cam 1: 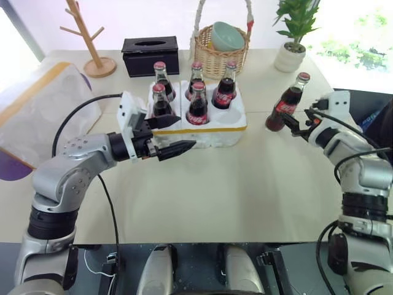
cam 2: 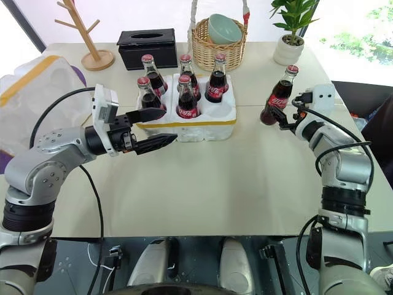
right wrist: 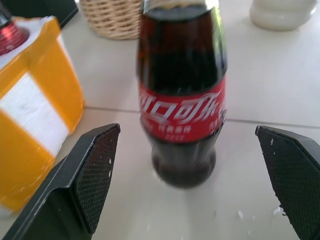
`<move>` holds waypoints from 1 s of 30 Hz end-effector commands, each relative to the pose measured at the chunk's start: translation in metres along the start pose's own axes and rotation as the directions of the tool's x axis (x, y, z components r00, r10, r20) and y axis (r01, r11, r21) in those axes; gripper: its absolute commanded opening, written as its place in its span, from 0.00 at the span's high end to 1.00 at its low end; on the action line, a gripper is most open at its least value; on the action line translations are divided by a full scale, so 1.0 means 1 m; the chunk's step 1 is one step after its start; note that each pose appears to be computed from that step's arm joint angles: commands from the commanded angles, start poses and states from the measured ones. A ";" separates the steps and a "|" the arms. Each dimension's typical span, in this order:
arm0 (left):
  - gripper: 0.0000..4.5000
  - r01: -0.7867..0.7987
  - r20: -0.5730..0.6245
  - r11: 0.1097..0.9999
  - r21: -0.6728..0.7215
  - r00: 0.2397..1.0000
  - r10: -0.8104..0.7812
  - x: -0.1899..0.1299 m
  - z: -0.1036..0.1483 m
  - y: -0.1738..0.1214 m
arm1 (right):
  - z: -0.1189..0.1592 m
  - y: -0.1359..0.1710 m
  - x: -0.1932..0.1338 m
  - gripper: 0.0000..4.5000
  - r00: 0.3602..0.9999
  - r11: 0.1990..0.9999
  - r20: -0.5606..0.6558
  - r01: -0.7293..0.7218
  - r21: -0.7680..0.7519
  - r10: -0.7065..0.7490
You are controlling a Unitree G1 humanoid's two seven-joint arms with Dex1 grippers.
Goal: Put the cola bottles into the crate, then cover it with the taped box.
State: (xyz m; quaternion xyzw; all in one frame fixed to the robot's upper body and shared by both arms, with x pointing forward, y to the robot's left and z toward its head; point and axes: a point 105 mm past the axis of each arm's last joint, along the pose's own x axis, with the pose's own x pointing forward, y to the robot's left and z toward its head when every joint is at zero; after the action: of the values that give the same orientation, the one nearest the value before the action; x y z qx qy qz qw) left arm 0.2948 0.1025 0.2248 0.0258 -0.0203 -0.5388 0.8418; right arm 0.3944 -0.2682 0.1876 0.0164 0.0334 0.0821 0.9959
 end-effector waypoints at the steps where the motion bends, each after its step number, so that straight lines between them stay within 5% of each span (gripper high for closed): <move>1: 0.00 -0.001 0.025 0.999 0.044 1.000 0.000 -0.002 0.010 -0.002 | 0.010 0.000 0.014 0.01 0.998 1.000 0.057 -0.011 -0.018 0.012; 8: 0.00 -0.015 0.024 0.998 0.056 1.000 0.014 -0.004 0.010 0.001 | -0.002 -0.004 0.040 0.01 0.999 1.000 0.032 -0.009 0.018 0.008; 13: 0.00 -0.029 0.022 0.998 0.058 0.999 0.028 -0.006 0.010 0.003 | 0.017 0.010 0.040 0.39 0.987 0.995 0.127 -0.093 -0.020 0.094; 23: 0.00 -0.064 0.017 0.997 0.043 0.998 0.063 -0.013 0.005 0.004 | 0.107 0.089 0.001 0.39 0.820 0.898 0.375 -0.427 -0.104 0.433; 26: 0.00 -0.070 0.018 0.997 0.042 0.997 0.069 -0.013 0.005 0.004 | 0.105 0.124 -0.003 0.39 0.775 0.836 0.315 -0.524 -0.165 0.548; 30: 0.00 -0.077 0.021 0.996 0.044 0.997 0.077 -0.013 0.005 0.005 | 0.084 0.143 0.009 0.39 0.800 0.825 0.215 -0.516 -0.230 0.561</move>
State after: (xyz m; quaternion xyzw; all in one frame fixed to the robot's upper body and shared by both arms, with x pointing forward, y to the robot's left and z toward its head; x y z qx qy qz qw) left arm 0.2975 0.1149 0.2176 0.0221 -0.0135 -0.5071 0.8615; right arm 0.3892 -0.1310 0.2593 -0.0257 -0.0858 0.3638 0.9272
